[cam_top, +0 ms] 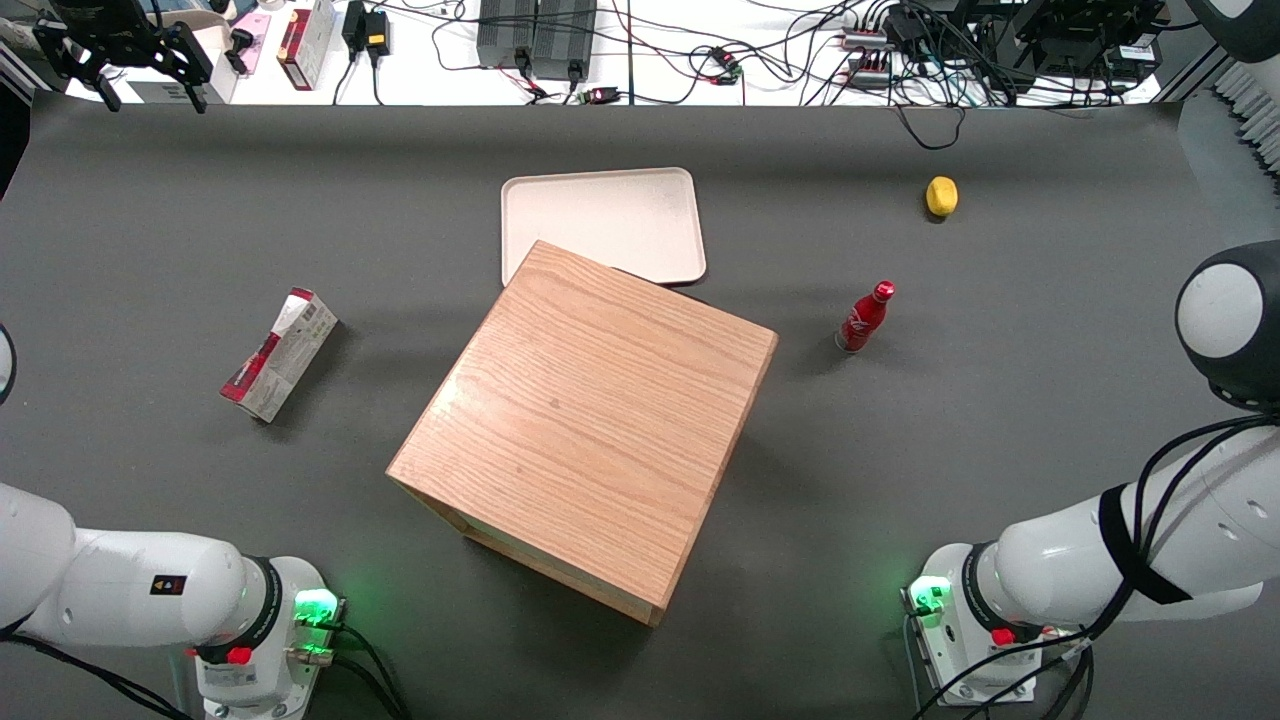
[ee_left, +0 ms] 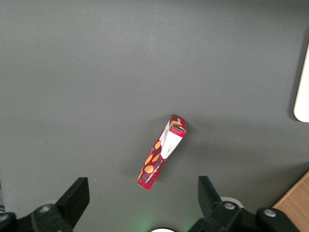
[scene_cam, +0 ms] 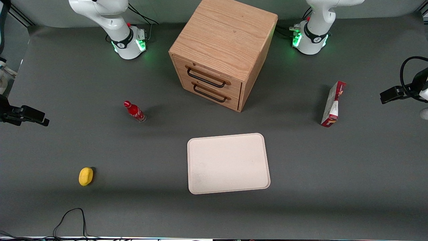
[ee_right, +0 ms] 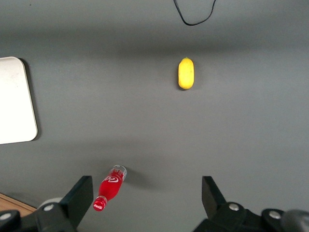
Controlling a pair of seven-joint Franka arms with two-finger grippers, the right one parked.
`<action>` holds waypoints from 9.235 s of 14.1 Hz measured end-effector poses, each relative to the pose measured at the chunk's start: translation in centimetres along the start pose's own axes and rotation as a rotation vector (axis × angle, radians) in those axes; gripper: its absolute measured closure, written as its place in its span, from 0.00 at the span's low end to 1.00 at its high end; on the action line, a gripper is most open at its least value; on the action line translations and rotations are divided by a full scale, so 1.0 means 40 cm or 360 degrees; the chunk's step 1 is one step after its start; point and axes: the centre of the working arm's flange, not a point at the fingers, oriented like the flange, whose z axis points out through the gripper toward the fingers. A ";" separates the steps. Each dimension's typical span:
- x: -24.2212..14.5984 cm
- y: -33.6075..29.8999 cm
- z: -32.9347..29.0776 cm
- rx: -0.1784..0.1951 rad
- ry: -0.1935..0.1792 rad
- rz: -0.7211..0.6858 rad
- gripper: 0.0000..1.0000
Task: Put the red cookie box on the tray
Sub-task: 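Move the left gripper toward the upright red cookie box, then lower the open left gripper over the cookie box and close on it, then lift the cookie box up with the left gripper, then carry the held cookie box over the white tray, then lower the cookie box onto the tray and open the left gripper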
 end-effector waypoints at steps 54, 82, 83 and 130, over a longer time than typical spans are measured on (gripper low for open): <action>-0.267 0.004 0.929 -0.0143 -0.0037 0.0587 0.88; -0.056 -0.043 0.010 -0.0081 -0.0107 0.0570 0.97; -0.035 -0.004 0.012 -0.0076 -0.0107 0.0555 0.97; 0.279 1.011 0.675 -0.0234 -0.0062 -0.0017 0.08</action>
